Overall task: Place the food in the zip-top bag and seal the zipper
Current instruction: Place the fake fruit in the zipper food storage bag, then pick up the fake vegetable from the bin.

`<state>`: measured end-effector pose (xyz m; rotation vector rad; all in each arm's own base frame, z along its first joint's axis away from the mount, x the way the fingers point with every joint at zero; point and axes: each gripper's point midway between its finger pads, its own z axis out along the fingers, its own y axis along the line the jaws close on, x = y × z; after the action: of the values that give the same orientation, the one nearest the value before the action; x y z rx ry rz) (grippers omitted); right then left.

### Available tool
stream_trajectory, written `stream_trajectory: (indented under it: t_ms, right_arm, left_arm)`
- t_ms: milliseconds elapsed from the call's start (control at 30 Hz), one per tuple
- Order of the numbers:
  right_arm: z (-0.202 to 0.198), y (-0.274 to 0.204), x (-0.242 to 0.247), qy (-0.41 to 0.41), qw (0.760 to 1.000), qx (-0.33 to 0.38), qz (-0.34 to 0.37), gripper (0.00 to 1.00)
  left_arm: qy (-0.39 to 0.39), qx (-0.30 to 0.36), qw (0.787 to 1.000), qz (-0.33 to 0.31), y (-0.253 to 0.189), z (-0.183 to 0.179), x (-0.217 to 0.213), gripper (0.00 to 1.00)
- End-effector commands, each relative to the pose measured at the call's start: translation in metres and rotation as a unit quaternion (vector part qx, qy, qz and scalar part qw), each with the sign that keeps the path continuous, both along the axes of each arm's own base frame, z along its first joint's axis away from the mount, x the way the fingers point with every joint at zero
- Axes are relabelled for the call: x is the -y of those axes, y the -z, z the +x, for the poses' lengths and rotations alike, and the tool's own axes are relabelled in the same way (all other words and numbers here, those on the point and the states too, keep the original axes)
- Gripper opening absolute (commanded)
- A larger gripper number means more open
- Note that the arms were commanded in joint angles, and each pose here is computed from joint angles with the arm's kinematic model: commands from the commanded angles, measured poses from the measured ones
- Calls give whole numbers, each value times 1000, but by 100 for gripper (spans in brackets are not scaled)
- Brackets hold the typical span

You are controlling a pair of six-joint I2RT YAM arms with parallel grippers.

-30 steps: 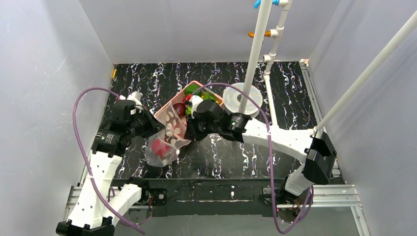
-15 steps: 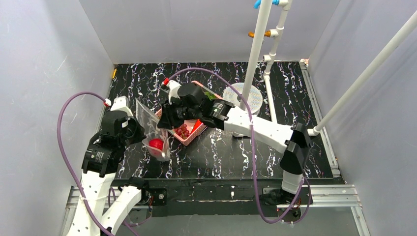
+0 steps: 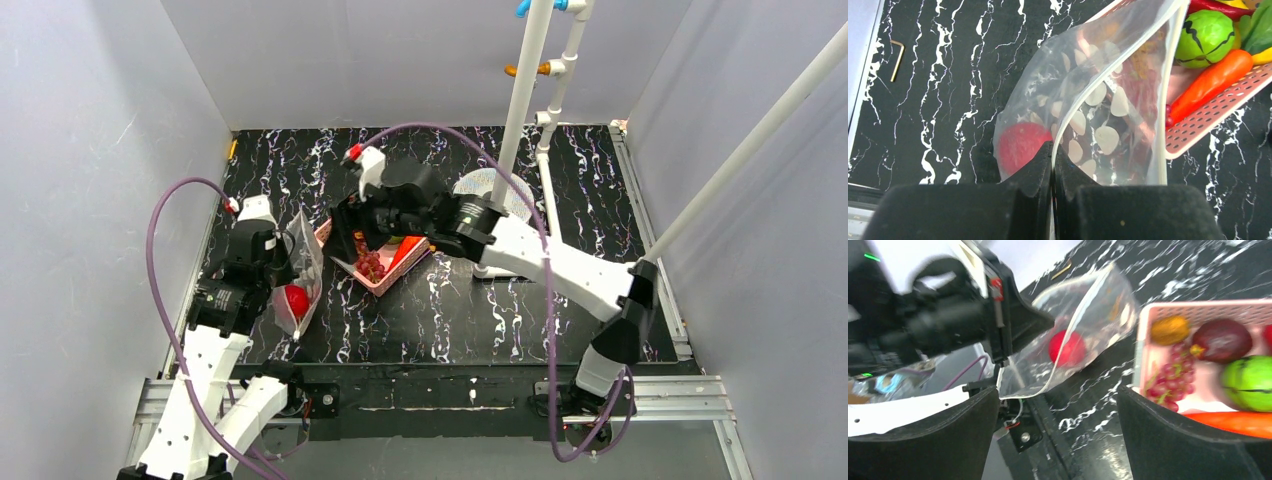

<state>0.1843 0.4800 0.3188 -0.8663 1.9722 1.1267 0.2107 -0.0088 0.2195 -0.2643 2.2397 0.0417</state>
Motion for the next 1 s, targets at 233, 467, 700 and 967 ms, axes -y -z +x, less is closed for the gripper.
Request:
stream_trajectory:
  t_ms: [233, 467, 700, 967]
  right_arm:
    - [97, -30, 68, 205, 959, 193, -46, 98]
    - [173, 30, 70, 253, 918, 245, -182, 98]
    - [244, 85, 70, 265, 873, 291, -289, 98]
    - [292, 137, 58, 224, 879, 289, -307, 98]
  left_arm:
    - [-13, 4, 999, 30, 26, 11, -9, 0]
    - [-7, 39, 999, 13, 28, 13, -4, 0]
    - [18, 27, 999, 3, 35, 18, 6, 0]
    - [30, 21, 999, -3, 39, 20, 11, 0]
